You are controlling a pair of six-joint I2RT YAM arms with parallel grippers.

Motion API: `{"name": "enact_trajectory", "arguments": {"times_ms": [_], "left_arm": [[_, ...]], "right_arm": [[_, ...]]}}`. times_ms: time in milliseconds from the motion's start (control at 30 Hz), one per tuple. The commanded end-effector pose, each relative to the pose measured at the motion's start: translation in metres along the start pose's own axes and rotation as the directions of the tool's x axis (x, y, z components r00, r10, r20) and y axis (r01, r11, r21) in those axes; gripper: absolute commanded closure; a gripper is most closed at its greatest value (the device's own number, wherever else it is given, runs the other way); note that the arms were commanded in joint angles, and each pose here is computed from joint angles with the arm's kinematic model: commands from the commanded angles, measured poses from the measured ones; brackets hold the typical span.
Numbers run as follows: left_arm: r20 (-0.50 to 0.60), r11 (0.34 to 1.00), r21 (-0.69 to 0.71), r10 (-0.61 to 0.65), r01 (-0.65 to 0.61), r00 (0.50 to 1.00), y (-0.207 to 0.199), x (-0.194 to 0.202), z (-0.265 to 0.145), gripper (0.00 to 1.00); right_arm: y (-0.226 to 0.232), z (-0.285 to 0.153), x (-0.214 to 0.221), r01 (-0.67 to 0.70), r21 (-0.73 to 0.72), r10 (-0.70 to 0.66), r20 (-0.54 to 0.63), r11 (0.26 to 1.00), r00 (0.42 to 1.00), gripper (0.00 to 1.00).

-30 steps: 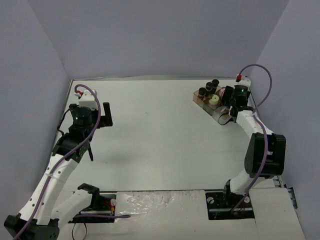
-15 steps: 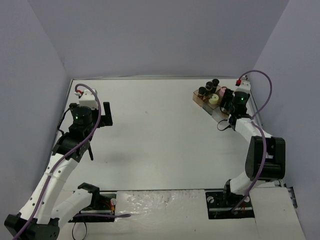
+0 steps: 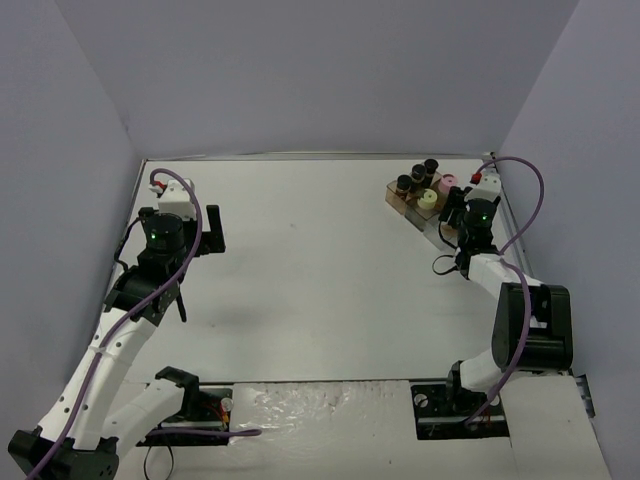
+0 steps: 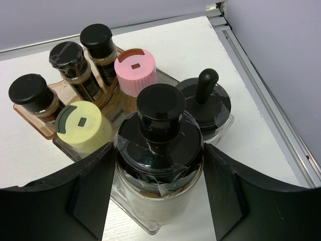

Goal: Organize the condiment bottles

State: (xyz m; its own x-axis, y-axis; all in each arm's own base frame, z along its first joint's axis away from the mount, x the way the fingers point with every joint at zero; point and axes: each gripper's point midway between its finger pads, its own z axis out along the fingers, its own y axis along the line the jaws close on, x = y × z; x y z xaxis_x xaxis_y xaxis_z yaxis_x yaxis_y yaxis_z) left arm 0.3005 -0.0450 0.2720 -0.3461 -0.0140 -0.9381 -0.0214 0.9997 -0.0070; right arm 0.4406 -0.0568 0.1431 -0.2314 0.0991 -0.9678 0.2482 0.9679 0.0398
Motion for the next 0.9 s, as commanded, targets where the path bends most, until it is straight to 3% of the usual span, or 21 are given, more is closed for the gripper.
{"name": "enact_trajectory", "arguments": {"times_ms": [0,300,867], "left_arm": [[0.063,1.000,-0.006,-0.009,0.010,0.998,0.001,-0.017,-0.002,0.03],[0.062,1.000,-0.001,-0.008,0.008,0.998,0.000,-0.016,-0.001,0.03],[0.064,1.000,0.001,-0.010,0.010,0.998,0.000,-0.017,-0.001,0.03]], "right_arm": [[0.007,-0.009,-0.084,-0.028,-0.031,0.036,0.278,0.999,0.960,1.00],[0.007,-0.010,-0.101,-0.034,-0.031,0.042,0.334,0.999,0.942,1.00],[0.008,0.003,-0.046,-0.041,-0.035,0.048,0.243,0.999,0.969,1.00]]}}
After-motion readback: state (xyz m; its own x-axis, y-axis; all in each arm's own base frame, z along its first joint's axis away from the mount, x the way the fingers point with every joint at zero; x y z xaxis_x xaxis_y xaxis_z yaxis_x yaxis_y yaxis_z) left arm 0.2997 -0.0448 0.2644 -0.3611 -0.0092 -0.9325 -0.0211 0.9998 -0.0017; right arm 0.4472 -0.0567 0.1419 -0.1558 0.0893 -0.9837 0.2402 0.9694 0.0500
